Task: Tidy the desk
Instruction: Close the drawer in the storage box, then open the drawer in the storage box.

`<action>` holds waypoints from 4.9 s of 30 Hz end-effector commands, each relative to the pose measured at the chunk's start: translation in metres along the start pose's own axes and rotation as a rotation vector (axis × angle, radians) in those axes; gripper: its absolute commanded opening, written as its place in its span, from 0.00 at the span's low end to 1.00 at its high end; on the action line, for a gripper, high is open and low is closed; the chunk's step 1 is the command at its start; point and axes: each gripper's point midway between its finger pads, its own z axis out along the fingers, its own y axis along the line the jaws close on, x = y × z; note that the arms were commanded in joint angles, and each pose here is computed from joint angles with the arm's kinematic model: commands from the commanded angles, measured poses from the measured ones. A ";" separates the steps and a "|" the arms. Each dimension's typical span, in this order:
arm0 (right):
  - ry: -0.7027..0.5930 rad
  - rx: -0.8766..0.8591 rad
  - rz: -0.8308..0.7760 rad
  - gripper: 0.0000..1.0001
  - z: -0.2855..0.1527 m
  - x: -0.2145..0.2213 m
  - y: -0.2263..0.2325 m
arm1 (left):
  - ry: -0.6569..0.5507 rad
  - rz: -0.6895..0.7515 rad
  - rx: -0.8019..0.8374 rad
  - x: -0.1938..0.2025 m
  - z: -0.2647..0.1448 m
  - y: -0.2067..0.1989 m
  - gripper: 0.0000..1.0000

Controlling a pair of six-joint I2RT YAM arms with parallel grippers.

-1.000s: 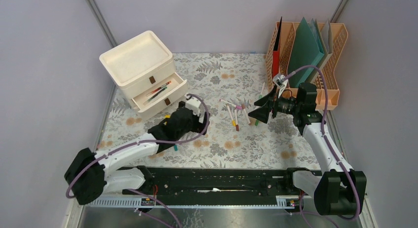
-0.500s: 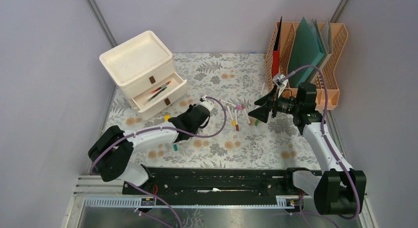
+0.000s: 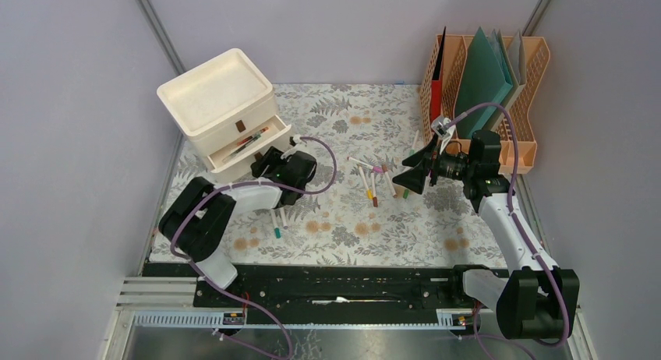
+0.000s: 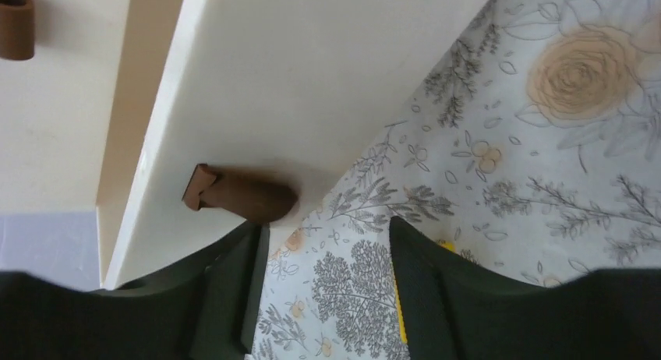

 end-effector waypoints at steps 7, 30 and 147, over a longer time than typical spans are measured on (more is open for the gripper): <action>-0.028 -0.021 -0.075 1.00 -0.003 -0.021 0.008 | -0.031 -0.214 -0.125 -0.024 0.014 0.031 0.94; -0.044 -0.008 -0.070 1.00 -0.010 -0.026 0.006 | 0.016 -0.472 0.025 -0.041 0.062 0.028 0.98; -0.057 -0.059 -0.107 1.00 -0.015 -0.032 0.022 | -0.158 -0.990 0.950 -0.035 -0.131 -0.056 0.79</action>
